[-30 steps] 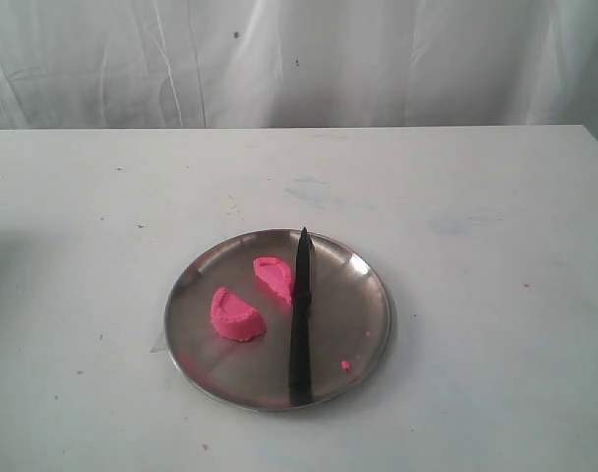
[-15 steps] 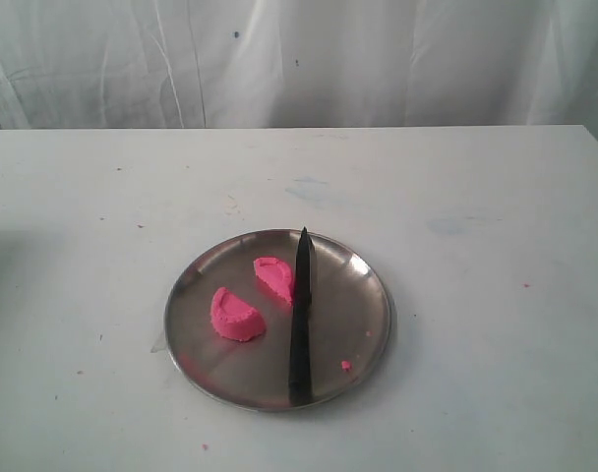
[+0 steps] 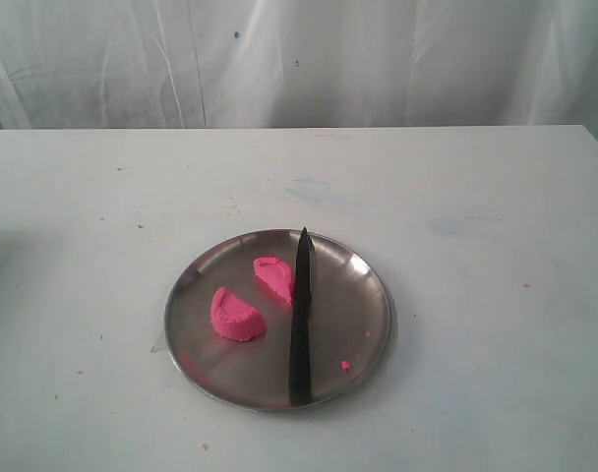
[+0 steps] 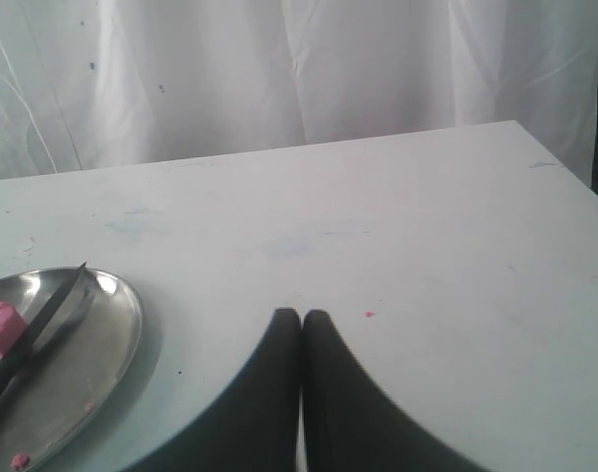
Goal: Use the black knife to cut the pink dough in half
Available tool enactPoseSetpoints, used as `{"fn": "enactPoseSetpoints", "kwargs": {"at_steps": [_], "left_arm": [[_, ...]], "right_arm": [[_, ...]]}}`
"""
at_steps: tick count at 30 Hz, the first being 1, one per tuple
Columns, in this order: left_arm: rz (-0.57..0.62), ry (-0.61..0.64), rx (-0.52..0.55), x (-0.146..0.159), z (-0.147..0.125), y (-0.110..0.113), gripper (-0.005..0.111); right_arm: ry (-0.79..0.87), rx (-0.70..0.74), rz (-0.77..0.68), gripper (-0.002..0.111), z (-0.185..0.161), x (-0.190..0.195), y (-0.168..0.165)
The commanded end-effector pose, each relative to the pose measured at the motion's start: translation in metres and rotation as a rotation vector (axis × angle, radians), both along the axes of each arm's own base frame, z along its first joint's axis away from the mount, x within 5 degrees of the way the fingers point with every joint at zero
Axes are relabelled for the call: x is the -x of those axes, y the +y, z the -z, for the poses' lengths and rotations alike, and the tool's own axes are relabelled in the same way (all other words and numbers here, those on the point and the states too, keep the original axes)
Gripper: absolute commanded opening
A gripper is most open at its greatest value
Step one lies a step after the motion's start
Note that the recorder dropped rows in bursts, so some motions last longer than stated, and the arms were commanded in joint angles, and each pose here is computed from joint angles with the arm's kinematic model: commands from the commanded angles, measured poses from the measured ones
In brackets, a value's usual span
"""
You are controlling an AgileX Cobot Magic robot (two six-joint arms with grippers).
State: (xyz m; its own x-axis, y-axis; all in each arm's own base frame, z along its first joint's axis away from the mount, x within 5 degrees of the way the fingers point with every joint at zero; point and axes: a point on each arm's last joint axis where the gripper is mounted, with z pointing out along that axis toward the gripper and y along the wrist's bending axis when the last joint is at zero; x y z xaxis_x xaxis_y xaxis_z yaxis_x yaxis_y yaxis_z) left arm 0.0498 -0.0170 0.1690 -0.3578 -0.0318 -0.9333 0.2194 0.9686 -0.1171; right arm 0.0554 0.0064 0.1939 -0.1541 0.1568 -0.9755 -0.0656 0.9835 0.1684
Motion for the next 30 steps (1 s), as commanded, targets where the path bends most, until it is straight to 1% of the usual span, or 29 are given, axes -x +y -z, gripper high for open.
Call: {"fn": "enactPoseSetpoints", "kwargs": {"at_steps": [1,3,6,10,15,21,30], "left_arm": [[-0.035,-0.014,0.007,-0.001,0.0,0.002,0.0],[-0.072,-0.016,0.004,-0.001,0.0,0.004,0.0],[-0.077,-0.018,-0.007,-0.001,0.0,0.004,0.0],[-0.107,-0.151,-0.012,-0.005,-0.011,0.007,0.0],[-0.104,-0.149,-0.026,-0.005,-0.011,0.007,0.0],[-0.093,-0.16,-0.074,-0.005,-0.011,0.007,0.0],[-0.094,-0.168,-0.076,-0.005,-0.012,0.008,0.0]], "right_arm": [[-0.009,0.009,0.003,0.0,0.001,0.0,0.0],[-0.009,0.001,0.004,0.0,0.001,0.0,0.0],[-0.009,0.001,0.004,0.0,0.001,0.0,0.0],[-0.009,0.001,0.004,0.0,0.001,0.0,0.0],[-0.009,0.001,0.004,0.0,0.001,0.0,0.0],[-0.009,0.001,0.004,0.0,0.001,0.0,0.0],[-0.009,0.001,0.004,0.0,0.001,0.0,0.0]]}}
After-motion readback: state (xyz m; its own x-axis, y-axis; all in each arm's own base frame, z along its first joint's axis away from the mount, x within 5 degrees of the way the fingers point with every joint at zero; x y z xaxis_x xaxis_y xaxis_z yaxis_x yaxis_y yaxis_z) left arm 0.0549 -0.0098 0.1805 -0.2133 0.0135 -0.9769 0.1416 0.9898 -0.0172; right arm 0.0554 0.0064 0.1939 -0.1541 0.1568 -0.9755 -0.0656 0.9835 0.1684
